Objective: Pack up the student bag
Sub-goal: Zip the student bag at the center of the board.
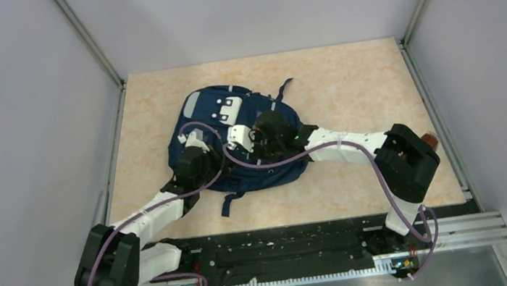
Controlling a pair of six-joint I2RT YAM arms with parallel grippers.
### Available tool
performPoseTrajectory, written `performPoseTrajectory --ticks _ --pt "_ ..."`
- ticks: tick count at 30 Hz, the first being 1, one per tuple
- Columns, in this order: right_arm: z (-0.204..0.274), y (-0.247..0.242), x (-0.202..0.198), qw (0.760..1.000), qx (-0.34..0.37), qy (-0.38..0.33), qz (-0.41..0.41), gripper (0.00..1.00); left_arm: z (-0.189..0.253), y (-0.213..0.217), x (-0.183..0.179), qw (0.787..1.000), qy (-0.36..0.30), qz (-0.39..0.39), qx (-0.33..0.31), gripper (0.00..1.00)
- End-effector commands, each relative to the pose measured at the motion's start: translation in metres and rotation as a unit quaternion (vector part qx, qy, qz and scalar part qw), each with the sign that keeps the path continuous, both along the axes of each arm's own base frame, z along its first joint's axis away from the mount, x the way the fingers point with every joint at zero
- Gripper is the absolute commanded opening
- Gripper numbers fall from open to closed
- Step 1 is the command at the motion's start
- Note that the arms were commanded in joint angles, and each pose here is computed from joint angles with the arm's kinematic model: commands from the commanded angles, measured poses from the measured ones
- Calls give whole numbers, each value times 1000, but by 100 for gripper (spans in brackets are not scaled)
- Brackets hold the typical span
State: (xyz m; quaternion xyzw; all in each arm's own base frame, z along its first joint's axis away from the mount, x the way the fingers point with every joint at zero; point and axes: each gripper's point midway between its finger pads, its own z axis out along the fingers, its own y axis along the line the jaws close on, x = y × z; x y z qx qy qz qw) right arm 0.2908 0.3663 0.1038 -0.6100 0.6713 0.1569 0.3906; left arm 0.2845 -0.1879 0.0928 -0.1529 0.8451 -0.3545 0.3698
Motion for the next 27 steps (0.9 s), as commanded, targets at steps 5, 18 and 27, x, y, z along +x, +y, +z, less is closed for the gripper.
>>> performPoseTrajectory --ticks 5,18,27 --pt "56 -27 59 975 58 -129 -172 0 -16 41 20 992 -27 74 97 0" --pt "100 -63 132 932 134 -151 -303 0 -39 55 5 989 -4 88 119 0" --pt "116 -86 187 908 158 -175 -347 0 -36 62 1 987 -8 96 125 0"
